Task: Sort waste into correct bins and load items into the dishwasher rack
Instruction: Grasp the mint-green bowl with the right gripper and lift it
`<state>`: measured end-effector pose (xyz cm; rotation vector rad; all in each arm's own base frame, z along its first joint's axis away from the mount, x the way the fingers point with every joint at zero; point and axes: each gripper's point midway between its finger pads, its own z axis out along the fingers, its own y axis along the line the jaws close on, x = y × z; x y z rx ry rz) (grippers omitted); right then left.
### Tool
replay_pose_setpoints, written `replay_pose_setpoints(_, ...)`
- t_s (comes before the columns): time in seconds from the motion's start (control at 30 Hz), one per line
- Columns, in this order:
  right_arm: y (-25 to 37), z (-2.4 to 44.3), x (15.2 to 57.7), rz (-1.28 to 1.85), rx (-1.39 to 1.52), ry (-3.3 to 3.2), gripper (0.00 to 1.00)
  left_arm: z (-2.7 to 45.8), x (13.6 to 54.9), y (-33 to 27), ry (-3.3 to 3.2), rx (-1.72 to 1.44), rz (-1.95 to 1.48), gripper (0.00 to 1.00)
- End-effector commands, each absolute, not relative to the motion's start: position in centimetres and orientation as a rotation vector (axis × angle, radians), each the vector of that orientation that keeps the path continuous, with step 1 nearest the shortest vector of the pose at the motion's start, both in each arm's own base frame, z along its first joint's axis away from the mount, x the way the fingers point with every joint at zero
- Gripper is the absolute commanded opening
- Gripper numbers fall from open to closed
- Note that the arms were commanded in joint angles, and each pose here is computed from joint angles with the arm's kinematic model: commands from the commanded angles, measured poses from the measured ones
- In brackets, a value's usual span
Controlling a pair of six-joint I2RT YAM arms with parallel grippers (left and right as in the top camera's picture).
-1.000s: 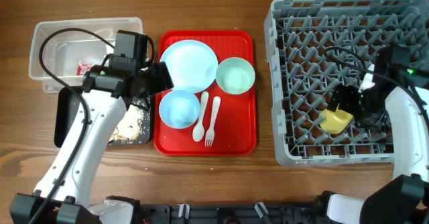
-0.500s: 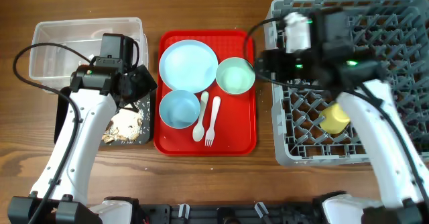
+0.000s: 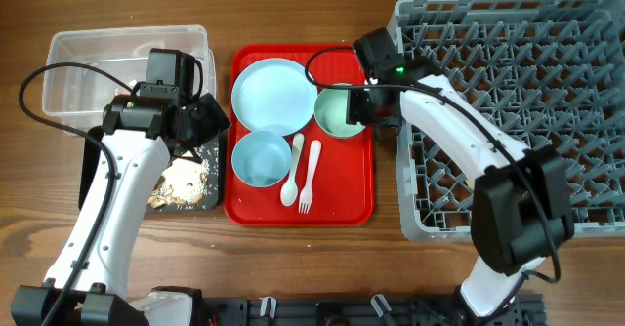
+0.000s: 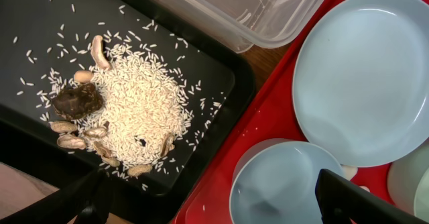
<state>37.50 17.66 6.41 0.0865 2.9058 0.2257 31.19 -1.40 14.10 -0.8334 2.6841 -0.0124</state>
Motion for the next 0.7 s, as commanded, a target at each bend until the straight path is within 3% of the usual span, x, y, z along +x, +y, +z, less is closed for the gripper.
replay_pose_setpoints(0.0, 17.2, 4.1, 37.6, 0.162, 0.15, 2.946, 0.45, 14.9, 31.3, -1.0, 2.648, -0.853, -0.006, 0.98)
replay_pose_setpoints(0.17, 17.0, 2.3, 37.2, 0.133, 0.191, 2.988, 0.31, 14.9, 31.3, -1.0, 2.648, -0.853, -0.006, 0.99)
replay_pose_setpoints(0.27, 16.9, 2.8, 37.4, 0.13, 0.191, 2.973, 0.05, 14.9, 31.3, -1.0, 2.648, -0.853, -0.006, 0.99)
replay_pose_setpoints(0.4, 15.7, 6.5, 38.3, 0.088, 0.202, 2.869, 0.04, 14.9, 31.3, -1.0, 2.648, -0.853, -0.006, 0.99)
replay_pose_setpoints(0.67, 8.1, 22.8, 40.0, -0.26, 0.206, 2.335, 0.04, 14.9, 31.3, -1.0, 2.648, -0.853, -0.007, 0.99)
